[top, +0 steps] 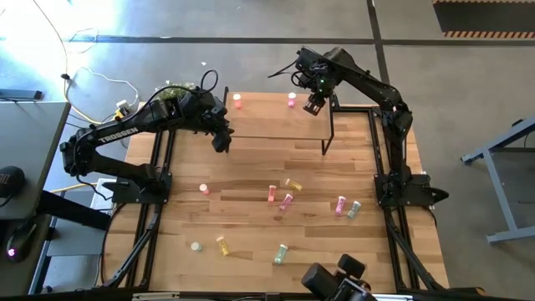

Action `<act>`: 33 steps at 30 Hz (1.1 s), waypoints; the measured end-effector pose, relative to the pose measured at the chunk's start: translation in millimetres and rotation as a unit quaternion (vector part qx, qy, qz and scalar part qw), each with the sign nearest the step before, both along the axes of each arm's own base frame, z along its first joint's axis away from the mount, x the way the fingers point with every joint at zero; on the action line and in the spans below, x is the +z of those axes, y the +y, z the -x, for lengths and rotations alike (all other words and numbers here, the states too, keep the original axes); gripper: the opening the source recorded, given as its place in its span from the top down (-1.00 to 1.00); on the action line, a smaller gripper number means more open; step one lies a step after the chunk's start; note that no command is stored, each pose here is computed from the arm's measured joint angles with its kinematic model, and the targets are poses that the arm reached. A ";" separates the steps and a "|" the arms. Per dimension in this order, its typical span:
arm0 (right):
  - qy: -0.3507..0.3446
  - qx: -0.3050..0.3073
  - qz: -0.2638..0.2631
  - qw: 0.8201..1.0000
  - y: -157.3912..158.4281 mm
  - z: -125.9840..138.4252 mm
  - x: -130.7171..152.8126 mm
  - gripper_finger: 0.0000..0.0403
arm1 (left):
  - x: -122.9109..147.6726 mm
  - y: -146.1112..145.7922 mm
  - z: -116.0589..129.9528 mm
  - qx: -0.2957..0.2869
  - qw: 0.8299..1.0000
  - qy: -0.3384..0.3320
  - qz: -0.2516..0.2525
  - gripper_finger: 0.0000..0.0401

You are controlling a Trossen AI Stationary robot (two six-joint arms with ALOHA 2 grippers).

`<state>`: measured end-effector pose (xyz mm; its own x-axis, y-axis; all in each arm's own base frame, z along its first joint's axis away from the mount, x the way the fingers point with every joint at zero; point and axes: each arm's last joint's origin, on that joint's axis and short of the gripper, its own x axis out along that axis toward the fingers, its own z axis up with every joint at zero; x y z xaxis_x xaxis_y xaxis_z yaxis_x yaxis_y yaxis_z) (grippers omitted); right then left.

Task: Pick and place medicine bottles onto shelf by color
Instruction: Put the bottom right yellow pill bottle on the shelf, then put the bottom left blue pill bottle on the shelf

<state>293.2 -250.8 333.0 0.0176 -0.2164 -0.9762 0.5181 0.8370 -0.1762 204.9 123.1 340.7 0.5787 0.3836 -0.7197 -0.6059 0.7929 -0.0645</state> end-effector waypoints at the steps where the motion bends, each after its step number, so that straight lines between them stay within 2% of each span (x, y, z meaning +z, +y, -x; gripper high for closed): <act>1: 0.000 0.000 0.001 1.000 -0.2 0.0 0.1 0.26 | 0.0 0.0 0.0 0.000 1.000 0.000 0.000 0.11; 11: -0.008 -0.006 0.012 1.000 -2.3 0.3 3.6 0.26 | 0.0 0.0 0.0 0.000 1.000 0.000 0.000 0.11; 18: -0.046 -0.022 0.041 0.998 -4.3 5.2 30.1 0.26 | 0.0 0.0 0.0 0.000 1.000 0.000 0.000 0.11; 26: -0.083 -0.033 0.050 0.995 2.5 8.9 54.5 0.26 | -0.8 -0.8 0.5 -0.006 1.000 0.002 0.008 0.11; 33: -0.138 -0.050 0.023 0.989 21.4 13.6 72.3 0.26 | -4.0 -4.1 2.7 -0.025 0.999 0.012 0.039 0.11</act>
<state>279.6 -229.5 405.4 0.2584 -0.2749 -0.9261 0.6313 0.7737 -0.0535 202.3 119.0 336.8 0.5776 0.2957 -0.7608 -0.5671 0.8158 -0.1135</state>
